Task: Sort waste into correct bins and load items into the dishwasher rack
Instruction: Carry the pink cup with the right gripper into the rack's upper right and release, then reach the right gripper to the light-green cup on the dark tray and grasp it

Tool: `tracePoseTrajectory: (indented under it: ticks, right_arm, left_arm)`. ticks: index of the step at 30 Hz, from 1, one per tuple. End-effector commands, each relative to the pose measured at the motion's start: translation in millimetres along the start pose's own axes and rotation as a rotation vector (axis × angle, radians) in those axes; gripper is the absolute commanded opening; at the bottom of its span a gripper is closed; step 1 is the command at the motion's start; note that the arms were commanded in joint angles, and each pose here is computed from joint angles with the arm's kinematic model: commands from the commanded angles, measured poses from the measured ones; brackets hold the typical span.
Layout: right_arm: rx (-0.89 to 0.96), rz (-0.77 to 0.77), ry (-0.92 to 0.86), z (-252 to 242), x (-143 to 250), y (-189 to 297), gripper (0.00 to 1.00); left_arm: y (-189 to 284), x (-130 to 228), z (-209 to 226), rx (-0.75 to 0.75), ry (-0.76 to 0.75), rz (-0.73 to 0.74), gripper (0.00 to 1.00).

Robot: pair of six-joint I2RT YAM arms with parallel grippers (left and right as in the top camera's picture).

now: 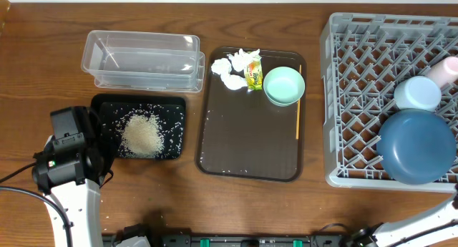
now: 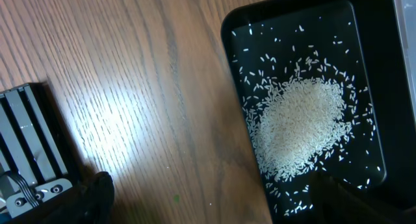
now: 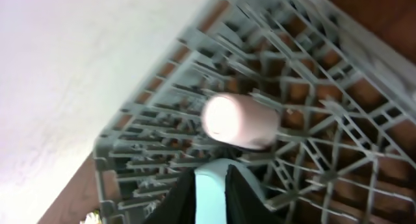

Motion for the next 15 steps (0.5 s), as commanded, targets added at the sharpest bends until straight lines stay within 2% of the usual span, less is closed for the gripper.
tracePoseTrajectory:
  ticks: [1,2,5,8,9,12,15]
  right_arm:
    - [-0.052,0.009,0.070,60,17,0,0.20]
    - [-0.068,0.021,0.090,75,24,-2,0.25]
    - [-0.133,0.093,0.184,131,60,-19,0.57]
    - [-0.193,0.184,0.339,183,107,-45,0.75]
    - [-0.229,0.227,0.423,203,129,-56,0.99]
    - [-0.349,0.357,0.695,256,206,-79,0.99]
    - [-0.440,0.472,0.863,293,281,-91,0.99]
  left_arm:
    - [4,-3,-1,0.008,0.002,-0.008,0.97]
    - [4,-3,-1,0.008,0.002,-0.008,0.97]
    - [4,-3,-1,0.008,0.002,-0.008,0.97]
    - [4,-3,-1,0.008,0.002,-0.008,0.97]
    - [4,-3,-1,0.008,0.002,-0.008,0.97]
    - [4,-3,-1,0.008,0.002,-0.008,0.97]
    - [4,-3,-1,0.008,0.002,-0.008,0.97]
Point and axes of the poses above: each gripper's point midway between its finger pads, its own y axis back along the fingers, its own z axis along the line the jaws close on, x = y × z, the point moved 6 cm from there along y, back along the fingers, and after that the axes turned 11 degrees about -y, right-handed, at the moved point
